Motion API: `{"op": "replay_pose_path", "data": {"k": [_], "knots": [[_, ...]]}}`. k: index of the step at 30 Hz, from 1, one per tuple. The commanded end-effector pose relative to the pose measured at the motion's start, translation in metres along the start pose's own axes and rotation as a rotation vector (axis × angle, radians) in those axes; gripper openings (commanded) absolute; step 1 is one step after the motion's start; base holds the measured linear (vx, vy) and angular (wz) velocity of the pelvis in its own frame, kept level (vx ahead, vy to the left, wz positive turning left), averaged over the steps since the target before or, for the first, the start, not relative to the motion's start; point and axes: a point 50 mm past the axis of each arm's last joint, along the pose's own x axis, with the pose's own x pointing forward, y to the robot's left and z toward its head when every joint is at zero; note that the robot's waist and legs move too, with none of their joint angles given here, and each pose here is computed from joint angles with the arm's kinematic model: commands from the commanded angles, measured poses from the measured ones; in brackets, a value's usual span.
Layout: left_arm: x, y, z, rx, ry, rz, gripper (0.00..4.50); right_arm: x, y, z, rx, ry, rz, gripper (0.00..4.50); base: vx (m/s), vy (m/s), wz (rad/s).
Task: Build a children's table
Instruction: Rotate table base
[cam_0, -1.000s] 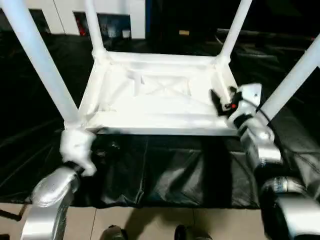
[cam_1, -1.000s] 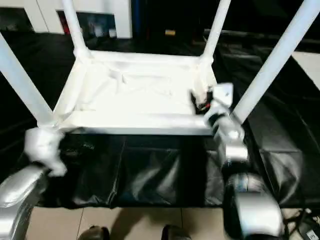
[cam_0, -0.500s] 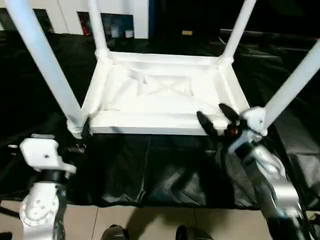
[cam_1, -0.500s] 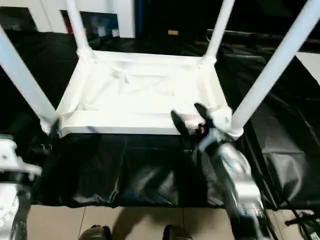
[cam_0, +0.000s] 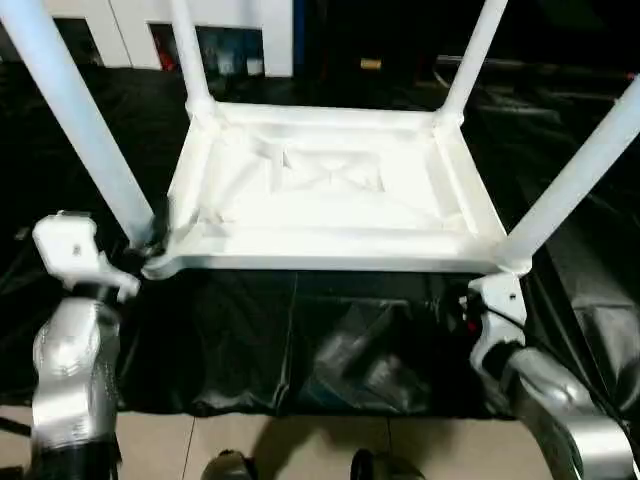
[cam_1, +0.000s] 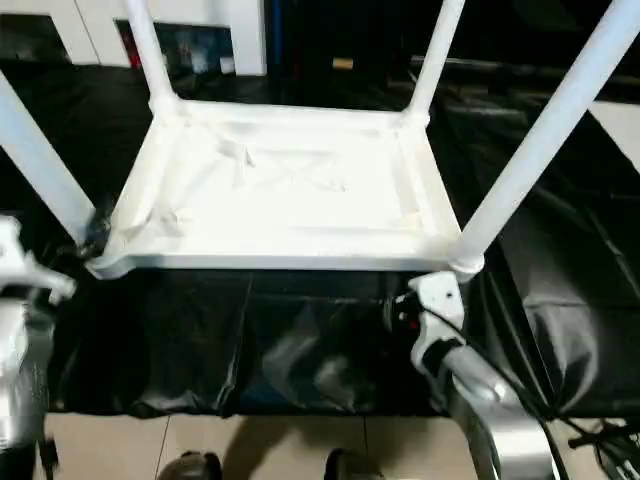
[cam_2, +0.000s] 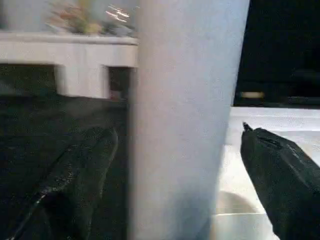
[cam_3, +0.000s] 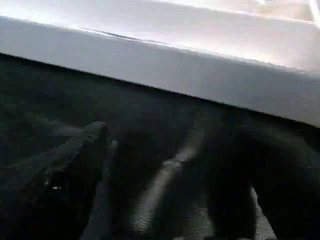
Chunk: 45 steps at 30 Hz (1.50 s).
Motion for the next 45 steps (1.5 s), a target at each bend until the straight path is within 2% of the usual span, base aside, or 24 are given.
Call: {"op": "replay_pose_path", "data": {"k": [1, 2, 4, 6, 8, 9, 10, 14, 16, 17, 18, 19, 22, 23, 27, 30, 31, 33, 35, 38, 41, 43, 44, 45], "knots": [[0.001, -0.002, -0.005, -0.05, 0.027, -0.077, 4.47, 0.001, -0.005, 0.001, -0.018, 0.014, -0.03, 4.5, 0.0, 0.0, 0.0], [0.003, -0.003, -0.007, -0.114, 0.056, -0.161, 4.47, 0.005, -0.006, 0.002, -0.043, 0.018, -0.042, 4.5, 0.0, 0.0, 0.0], [0.005, -0.007, -0.006, -0.169, 0.086, -0.335, 4.47, 0.014, -0.01, 0.004, -0.067, 0.032, -0.07, 4.5, 0.0, 0.0, 0.0], [0.005, -0.008, -0.005, -0.18, 0.092, -0.392, 4.47, 0.017, -0.012, 0.005, -0.072, 0.038, -0.082, 4.5, 0.0, 0.0, 0.0], [0.002, -0.009, -0.004, -0.255, 0.129, -0.492, 4.47, 0.023, -0.013, 0.007, -0.076, 0.045, -0.076, 4.5, 0.0, 0.0, 0.0], [-0.003, -0.011, -0.003, -0.354, 0.19, -0.62, 4.47, 0.031, -0.013, 0.011, -0.087, 0.044, -0.061, 4.5, 0.0, 0.0, 0.0], [-0.006, -0.013, 0.0, -0.399, 0.218, -0.693, 4.47, 0.036, -0.01, 0.013, -0.096, 0.038, -0.052, 4.5, 0.0, 0.0, 0.0], [-0.015, -0.02, 0.005, -0.481, 0.263, -0.828, 4.47, 0.045, -0.002, 0.018, -0.093, 0.019, -0.022, 4.5, 0.0, 0.0, 0.0], [-0.028, -0.039, 0.013, -0.551, 0.327, -1.007, 4.47, 0.057, 0.013, 0.022, -0.097, 0.003, 0.032, 4.5, 0.0, 0.0, 0.0], [-0.028, -0.039, 0.013, -0.551, 0.327, -1.007, 4.47, 0.057, 0.013, 0.022, -0.097, 0.003, 0.032, 4.5, 0.0, 0.0, 0.0], [-0.037, -0.058, 0.018, -0.584, 0.359, -1.112, 4.47, 0.066, 0.027, 0.024, -0.104, -0.007, 0.095, 4.5, 0.0, 0.0, 0.0], [-0.037, -0.058, 0.018, -0.584, 0.359, -1.112, 4.47, 0.066, 0.027, 0.024, -0.104, -0.007, 0.095, 4.5, 0.0, 0.0, 0.0], [-0.047, -0.083, 0.022, -0.621, 0.391, -1.208, 4.47, 0.077, 0.047, 0.027, -0.112, -0.019, 0.178, 4.5, 0.0, 0.0, 0.0], [-0.047, -0.083, 0.022, -0.621, 0.391, -1.208, 4.47, 0.077, 0.047, 0.027, -0.112, -0.019, 0.178, 4.5, 0.0, 0.0, 0.0], [-0.05, -0.119, 0.022, -0.663, 0.372, -1.277, 4.47, 0.094, 0.076, 0.031, -0.131, -0.034, 0.287, 4.5, 0.0, 0.0, 0.0], [-0.049, -0.129, 0.019, -0.637, 0.377, -1.294, 4.47, 0.098, 0.081, 0.032, -0.139, -0.033, 0.295, 4.5, 0.0, 0.0, 0.0], [-0.041, -0.141, 0.016, -0.618, 0.366, -1.301, 4.47, 0.103, 0.085, 0.032, -0.138, -0.032, 0.302, 4.5, 0.0, 0.0, 0.0], [-0.03, -0.152, 0.013, -0.579, 0.354, -1.285, 4.47, 0.106, 0.086, 0.032, -0.14, -0.03, 0.3, 4.5, 0.0, 0.0, 0.0], [-0.027, -0.155, 0.012, -0.563, 0.351, -1.275, 4.47, 0.107, 0.085, 0.031, -0.143, -0.031, 0.299, 4.5, 0.0, 0.0, 0.0], [-0.011, -0.161, 0.004, -0.488, 0.336, -1.19, 4.47, 0.108, 0.076, 0.029, -0.142, -0.027, 0.247, 4.5, 0.0, 0.0, 0.0], [0.013, -0.158, -0.008, -0.356, 0.315, -1.028, 4.47, 0.104, 0.048, 0.023, -0.122, -0.019, 0.142, 4.5, 0.0, 0.0, 0.0], [0.019, -0.147, -0.013, -0.332, 0.335, -0.969, 4.47, 0.098, 0.03, 0.018, -0.117, -0.013, 0.092, 4.5, 0.0, 0.0, 0.0], [0.019, -0.147, -0.013, -0.332, 0.335, -0.969, 4.47, 0.098, 0.03, 0.018, -0.117, -0.013, 0.092, 4.5, 0.0, 0.0, 0.0], [0.02, -0.141, -0.014, -0.313, 0.343, -0.952, 4.47, 0.092, 0.02, 0.015, -0.115, -0.013, 0.069, 4.5, 0.0, 0.0, 0.0]]}}
